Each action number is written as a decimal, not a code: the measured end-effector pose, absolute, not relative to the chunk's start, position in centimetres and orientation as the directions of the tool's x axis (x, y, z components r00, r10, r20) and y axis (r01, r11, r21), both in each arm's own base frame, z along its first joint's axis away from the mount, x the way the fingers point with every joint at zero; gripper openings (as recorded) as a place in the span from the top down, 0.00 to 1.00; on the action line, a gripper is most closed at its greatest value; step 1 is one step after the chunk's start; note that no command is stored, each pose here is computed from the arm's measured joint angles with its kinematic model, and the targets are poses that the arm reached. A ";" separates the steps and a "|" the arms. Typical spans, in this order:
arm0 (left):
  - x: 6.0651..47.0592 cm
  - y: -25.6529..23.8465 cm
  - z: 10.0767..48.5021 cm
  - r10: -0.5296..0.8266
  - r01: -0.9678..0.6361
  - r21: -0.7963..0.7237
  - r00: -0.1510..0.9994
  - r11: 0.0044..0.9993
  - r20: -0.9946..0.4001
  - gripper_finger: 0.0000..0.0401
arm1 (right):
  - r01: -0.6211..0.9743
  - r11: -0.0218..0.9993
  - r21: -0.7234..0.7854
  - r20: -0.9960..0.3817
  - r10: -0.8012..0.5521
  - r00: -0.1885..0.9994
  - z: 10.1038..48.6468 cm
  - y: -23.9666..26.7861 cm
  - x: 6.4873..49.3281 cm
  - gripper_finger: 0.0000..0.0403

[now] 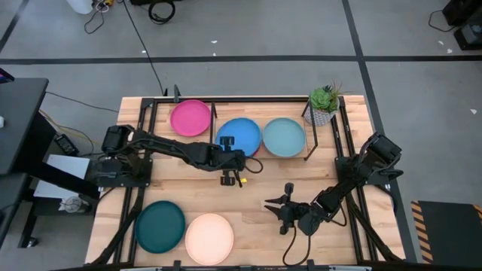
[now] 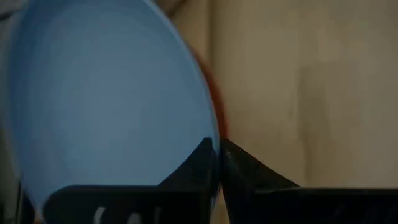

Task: Place and stack plates onto a shelf
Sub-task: Stack the blue plate on top of the orange plate on the shelf, then stack the pink plate on top of the blue plate on the shelf

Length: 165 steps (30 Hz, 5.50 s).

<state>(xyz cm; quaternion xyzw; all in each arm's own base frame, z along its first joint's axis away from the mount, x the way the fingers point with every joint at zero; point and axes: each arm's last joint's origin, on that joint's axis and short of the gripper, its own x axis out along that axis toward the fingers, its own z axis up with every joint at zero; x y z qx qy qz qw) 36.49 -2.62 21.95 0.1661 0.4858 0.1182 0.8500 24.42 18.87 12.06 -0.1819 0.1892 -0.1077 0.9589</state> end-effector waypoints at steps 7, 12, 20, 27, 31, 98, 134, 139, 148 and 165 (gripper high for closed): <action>36.5 -3.1 22.2 0.372 -0.028 0.416 0.506 0.909 -0.778 0.73 | 0.145 0.911 -0.386 -0.326 -0.281 0.902 12.0 18.9 24.3 0.77; 37.0 -4.2 25.6 0.373 0.000 0.434 0.512 0.901 -0.774 0.66 | 0.145 0.911 -0.385 -0.326 -0.282 0.902 12.0 18.9 24.3 0.77; 34.2 -3.3 32.5 0.496 -0.098 0.524 0.507 0.846 -0.705 0.69 | 0.136 0.905 -0.404 -0.334 -0.285 0.899 11.9 18.8 24.3 0.77; 28.9 0.4 33.6 0.498 -0.239 0.443 0.534 0.864 -0.683 0.71 | 0.120 0.891 -0.438 -0.338 -0.287 0.896 11.8 18.8 24.2 0.77; 25.4 2.6 32.4 0.544 -0.344 0.421 0.526 0.839 -0.654 0.71 | 0.119 0.883 -0.455 -0.335 -0.294 0.895 11.9 18.6 24.4 0.77; 16.9 7.4 15.4 0.004 -0.680 -0.226 0.319 0.697 -0.948 0.71 | 0.059 0.876 -0.478 -0.347 -0.251 0.904 12.1 17.6 25.7 0.77; 20.4 0.5 14.0 0.335 -0.397 0.226 0.231 0.890 -0.913 0.76 | 0.013 0.879 -0.477 -0.340 -0.198 0.919 12.5 17.2 26.4 0.77; 20.3 0.5 14.0 0.321 -0.423 0.207 0.220 0.882 -0.921 0.96 | 0.013 0.879 -0.476 -0.340 -0.198 0.919 12.5 17.2 26.4 0.77; 21.6 0.4 17.9 0.301 -0.440 0.185 0.211 0.879 -0.930 0.96 | 0.013 0.879 -0.476 -0.340 -0.198 0.919 12.5 17.2 26.4 0.77; 23.4 -0.1 27.5 0.476 -0.453 0.324 0.275 0.830 -0.835 0.96 | 0.020 0.889 -0.457 -0.350 -0.200 0.915 12.4 17.2 26.3 0.77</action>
